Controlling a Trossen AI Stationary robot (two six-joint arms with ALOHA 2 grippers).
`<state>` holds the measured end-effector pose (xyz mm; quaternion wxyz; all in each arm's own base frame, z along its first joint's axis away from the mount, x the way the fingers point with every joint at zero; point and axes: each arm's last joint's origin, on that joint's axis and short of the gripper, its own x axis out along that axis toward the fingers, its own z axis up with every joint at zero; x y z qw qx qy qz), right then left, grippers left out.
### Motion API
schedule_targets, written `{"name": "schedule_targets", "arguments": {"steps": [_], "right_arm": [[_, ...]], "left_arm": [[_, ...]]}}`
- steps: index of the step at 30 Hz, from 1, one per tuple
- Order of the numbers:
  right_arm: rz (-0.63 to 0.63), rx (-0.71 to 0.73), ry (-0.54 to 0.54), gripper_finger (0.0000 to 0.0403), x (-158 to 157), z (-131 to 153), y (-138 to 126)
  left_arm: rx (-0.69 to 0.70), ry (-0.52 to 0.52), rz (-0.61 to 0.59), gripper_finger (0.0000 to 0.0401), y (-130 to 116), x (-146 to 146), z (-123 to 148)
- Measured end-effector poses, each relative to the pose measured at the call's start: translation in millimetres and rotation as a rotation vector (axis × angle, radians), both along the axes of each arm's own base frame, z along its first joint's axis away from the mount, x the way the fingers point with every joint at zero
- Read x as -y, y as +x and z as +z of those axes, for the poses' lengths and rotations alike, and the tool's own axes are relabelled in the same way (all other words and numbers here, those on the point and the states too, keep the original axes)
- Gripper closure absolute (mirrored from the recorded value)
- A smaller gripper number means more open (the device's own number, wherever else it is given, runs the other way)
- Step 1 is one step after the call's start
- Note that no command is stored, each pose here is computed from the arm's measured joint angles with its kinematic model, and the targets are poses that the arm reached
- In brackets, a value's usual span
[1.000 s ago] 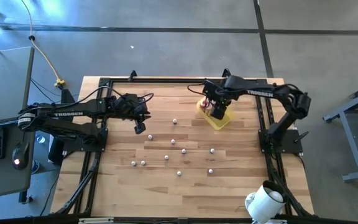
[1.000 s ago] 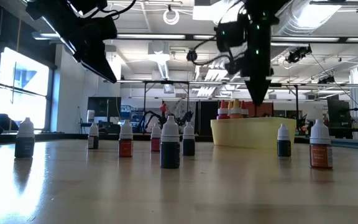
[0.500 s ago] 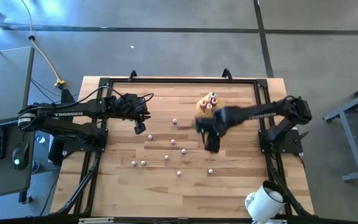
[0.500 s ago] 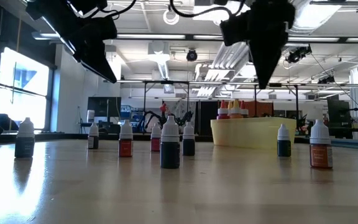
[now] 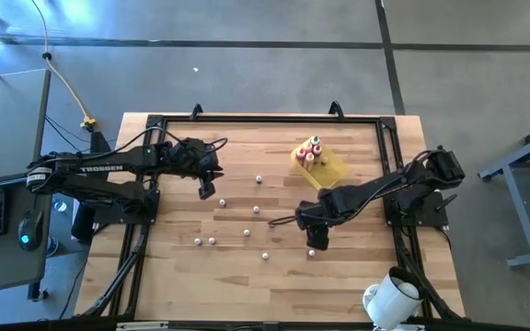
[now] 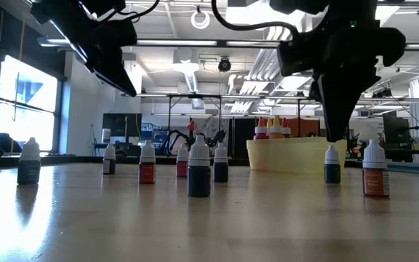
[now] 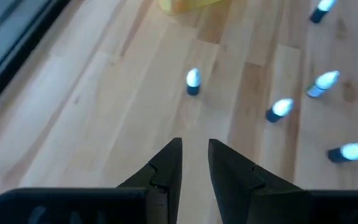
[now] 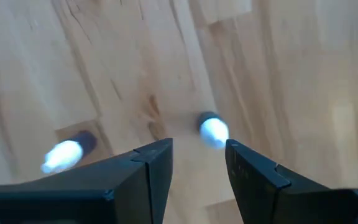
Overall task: Pick & Place food coloring
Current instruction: Put the small green food coloring bottle into the bin
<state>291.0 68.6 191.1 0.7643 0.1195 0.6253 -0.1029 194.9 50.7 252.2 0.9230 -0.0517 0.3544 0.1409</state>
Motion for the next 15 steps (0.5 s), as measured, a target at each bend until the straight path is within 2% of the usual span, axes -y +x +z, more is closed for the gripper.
{"name": "schedule_targets", "arguments": {"steps": [9,15], "right_arm": [[0.084,0.000,-0.089,0.0263,8,-1,1],[0.071,-0.017,-0.026,0.0263,16,-12,-3]], "left_arm": [[0.013,-0.044,-0.007,0.0325,0,1,0],[0.012,-0.043,-0.006,0.0325,0,1,0]]}}
